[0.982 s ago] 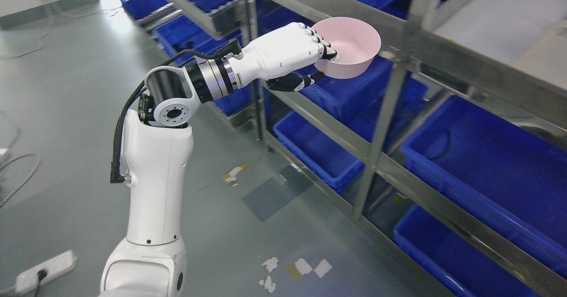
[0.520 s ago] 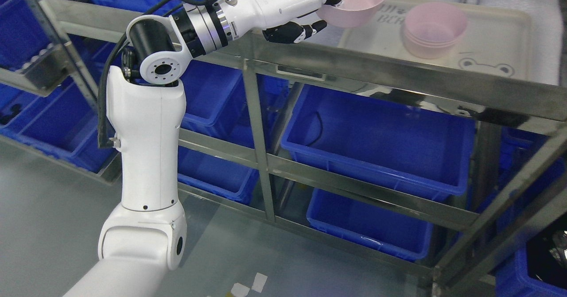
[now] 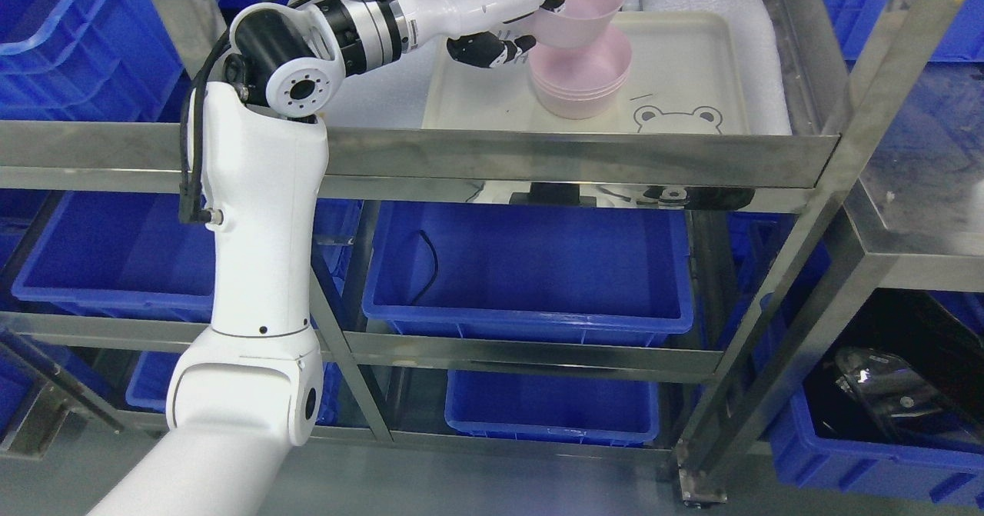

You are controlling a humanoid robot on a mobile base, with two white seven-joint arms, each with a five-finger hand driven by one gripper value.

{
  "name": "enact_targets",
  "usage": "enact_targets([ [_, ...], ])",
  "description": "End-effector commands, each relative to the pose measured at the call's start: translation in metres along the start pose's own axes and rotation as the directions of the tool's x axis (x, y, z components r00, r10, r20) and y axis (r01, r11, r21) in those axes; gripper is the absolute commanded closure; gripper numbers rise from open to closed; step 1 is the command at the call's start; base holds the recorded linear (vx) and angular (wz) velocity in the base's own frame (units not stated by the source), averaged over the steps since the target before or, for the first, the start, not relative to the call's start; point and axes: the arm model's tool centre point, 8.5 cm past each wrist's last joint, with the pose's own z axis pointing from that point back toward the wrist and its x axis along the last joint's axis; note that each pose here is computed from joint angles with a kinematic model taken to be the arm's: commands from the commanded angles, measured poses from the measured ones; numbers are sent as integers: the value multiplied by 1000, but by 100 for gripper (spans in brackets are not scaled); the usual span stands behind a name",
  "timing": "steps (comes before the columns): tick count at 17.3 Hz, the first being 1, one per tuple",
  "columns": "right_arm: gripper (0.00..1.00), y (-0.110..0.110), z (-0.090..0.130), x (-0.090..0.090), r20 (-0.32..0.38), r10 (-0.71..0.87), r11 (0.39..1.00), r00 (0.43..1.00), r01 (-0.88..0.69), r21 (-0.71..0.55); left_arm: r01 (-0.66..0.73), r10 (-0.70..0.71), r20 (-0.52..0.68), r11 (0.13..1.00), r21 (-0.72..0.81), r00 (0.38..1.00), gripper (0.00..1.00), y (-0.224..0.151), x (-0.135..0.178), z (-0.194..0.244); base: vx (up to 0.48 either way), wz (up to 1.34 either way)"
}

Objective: Stack pink IKEA bowl on shelf middle layer
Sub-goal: 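Lower the pink bowl onto the stacked pink bowls on the tray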

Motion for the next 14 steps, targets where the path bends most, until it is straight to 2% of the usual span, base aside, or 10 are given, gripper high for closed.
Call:
enact_targets([
  [1, 0, -10, 0, -10, -8, 2, 1000, 1000, -2, -13, 2, 1, 17, 986, -164, 1000, 93, -36, 4, -19, 131, -246],
  [8, 0, -10, 0, -10, -8, 2, 1000, 1000, -2, -13, 0, 0, -1, 984, -180, 1000, 92, -42, 2, -17, 50, -89],
  [10, 0, -10, 0, -10, -8, 2, 1000, 1000, -2, -13, -4, 3, -4, 984, -179, 1000, 88, -43, 1, -17, -3, 14],
  [11, 0, -10, 0, -10, -8, 2, 1000, 1000, -2, -13, -7, 6, -5, 984, -176, 1000, 81, -43, 1, -16, -7, 12],
  [13, 0, -10, 0, -10, -8, 2, 1000, 1000, -2, -13, -28, 25, -22, 985, -170, 999, 56, -41, -1, -16, -3, 6],
  [14, 0, -10, 0, -10, -8, 2, 1000, 1000, -2, -13, -41, 36, -30, 987, -154, 999, 48, -40, -2, -17, 0, 0],
])
